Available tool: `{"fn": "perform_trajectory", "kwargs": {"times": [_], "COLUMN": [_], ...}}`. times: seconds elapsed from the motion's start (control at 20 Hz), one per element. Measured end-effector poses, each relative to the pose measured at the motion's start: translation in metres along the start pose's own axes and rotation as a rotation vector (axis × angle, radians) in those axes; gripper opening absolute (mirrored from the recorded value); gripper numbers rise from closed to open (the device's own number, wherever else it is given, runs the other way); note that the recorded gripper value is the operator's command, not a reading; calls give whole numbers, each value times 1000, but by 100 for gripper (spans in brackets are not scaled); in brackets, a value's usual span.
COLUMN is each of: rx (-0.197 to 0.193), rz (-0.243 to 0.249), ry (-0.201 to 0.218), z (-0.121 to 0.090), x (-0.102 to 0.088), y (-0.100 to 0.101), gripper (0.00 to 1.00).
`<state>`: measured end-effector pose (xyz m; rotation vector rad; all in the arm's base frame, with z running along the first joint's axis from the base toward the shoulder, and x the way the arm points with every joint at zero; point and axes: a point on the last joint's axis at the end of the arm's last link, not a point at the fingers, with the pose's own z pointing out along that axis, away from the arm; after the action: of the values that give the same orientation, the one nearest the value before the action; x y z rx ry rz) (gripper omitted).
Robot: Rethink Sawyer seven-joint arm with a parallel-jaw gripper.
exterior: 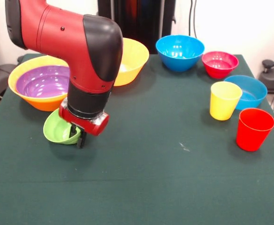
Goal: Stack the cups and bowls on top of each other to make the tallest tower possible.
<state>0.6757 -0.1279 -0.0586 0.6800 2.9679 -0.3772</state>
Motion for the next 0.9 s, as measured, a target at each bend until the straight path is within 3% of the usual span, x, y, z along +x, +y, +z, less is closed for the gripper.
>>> {"fn": "perform_trajectory", "kwargs": {"times": [0.7, 0.9], "rx": [-5, -23], "rz": [6, 21], "ry": [0, 5], "z": [0, -3], "x": [-2, -3], "y": [-1, -4], "gripper": [0, 0]}}
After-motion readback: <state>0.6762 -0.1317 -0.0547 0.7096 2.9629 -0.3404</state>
